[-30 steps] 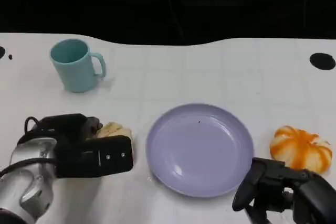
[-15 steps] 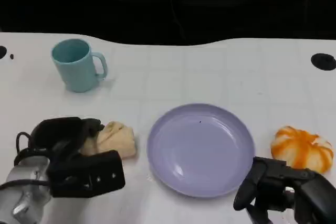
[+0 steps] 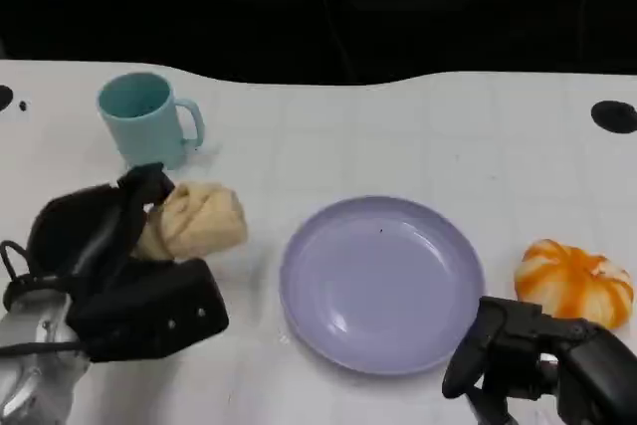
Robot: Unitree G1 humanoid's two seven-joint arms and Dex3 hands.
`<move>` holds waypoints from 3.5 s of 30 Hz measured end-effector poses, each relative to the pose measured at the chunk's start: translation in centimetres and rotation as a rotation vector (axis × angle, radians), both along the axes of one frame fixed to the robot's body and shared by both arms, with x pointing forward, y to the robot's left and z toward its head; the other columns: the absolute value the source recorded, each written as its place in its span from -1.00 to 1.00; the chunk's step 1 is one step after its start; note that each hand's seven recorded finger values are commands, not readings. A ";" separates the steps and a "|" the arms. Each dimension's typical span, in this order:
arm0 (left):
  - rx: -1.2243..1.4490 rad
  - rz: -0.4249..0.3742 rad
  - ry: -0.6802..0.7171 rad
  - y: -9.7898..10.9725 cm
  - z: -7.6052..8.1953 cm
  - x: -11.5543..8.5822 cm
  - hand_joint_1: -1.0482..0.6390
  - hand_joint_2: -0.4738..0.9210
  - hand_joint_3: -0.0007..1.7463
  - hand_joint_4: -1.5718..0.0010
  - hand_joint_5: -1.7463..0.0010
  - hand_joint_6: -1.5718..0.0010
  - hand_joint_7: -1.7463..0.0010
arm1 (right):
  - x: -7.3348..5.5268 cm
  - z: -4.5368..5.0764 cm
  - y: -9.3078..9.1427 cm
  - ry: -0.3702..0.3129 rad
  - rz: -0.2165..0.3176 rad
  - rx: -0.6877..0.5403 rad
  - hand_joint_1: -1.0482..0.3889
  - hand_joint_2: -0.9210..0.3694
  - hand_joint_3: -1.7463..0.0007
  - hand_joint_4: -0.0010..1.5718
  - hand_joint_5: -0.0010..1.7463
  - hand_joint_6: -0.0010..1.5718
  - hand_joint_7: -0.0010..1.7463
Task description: Grasp the towel on the left side of the plate with the left hand and place it into the plate.
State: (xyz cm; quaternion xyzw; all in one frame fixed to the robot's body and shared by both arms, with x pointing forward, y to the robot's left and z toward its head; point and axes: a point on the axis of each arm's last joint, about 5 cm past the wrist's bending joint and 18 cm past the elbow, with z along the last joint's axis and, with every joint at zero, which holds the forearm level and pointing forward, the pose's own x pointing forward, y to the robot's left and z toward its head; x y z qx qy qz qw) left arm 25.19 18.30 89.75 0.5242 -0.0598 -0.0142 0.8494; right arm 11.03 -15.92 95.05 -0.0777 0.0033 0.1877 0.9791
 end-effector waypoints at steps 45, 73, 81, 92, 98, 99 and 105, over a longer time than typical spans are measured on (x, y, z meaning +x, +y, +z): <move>-0.089 -0.563 0.249 -11.5 5.8 -0.7 -0.38 1.00 -0.78 0.77 0.44 0.59 0.99 | -0.2 0.39 0.2 -0.003 0.005 0.000 0.27 -0.43 -0.26 -0.01 0.90 -0.10 0.54; 0.046 -0.601 0.206 -8.0 9.7 -1.9 -0.36 1.00 -0.73 0.78 0.25 0.59 0.90 | -0.1 0.40 0.2 -0.004 0.006 -0.004 0.25 -0.43 -0.23 -0.01 0.90 -0.10 0.54; -0.046 -0.595 0.149 -4.8 10.0 -3.3 -0.17 1.00 -0.82 0.28 0.09 0.27 0.81 | -0.1 0.41 0.3 -0.001 0.002 -0.004 0.27 -0.46 -0.20 -0.01 0.90 -0.10 0.53; -0.399 -0.512 0.055 -1.4 9.2 -7.2 0.05 0.96 -0.73 0.10 -0.15 -0.10 0.70 | 0.1 0.45 0.3 -0.007 0.004 0.000 0.28 -0.44 -0.22 -0.01 0.90 -0.10 0.53; -0.688 -0.437 0.051 -0.8 7.4 -9.3 0.16 0.35 0.39 -0.01 -0.57 -0.11 -0.07 | 0.1 0.39 0.3 -0.005 0.003 -0.001 0.28 -0.44 -0.23 -0.02 0.89 -0.09 0.53; -0.727 -0.421 0.062 -0.7 7.2 -9.7 0.16 0.35 0.46 -0.02 -0.66 -0.07 -0.23 | 0.1 0.39 0.3 -0.005 0.003 -0.001 0.27 -0.44 -0.23 -0.01 0.89 -0.09 0.53; -0.905 -0.320 0.205 0.1 6.0 -11.3 0.10 0.26 0.63 0.01 -0.96 0.00 -0.66 | 0.2 0.34 0.3 -0.002 0.002 -0.003 0.28 -0.44 -0.23 -0.01 0.90 -0.10 0.53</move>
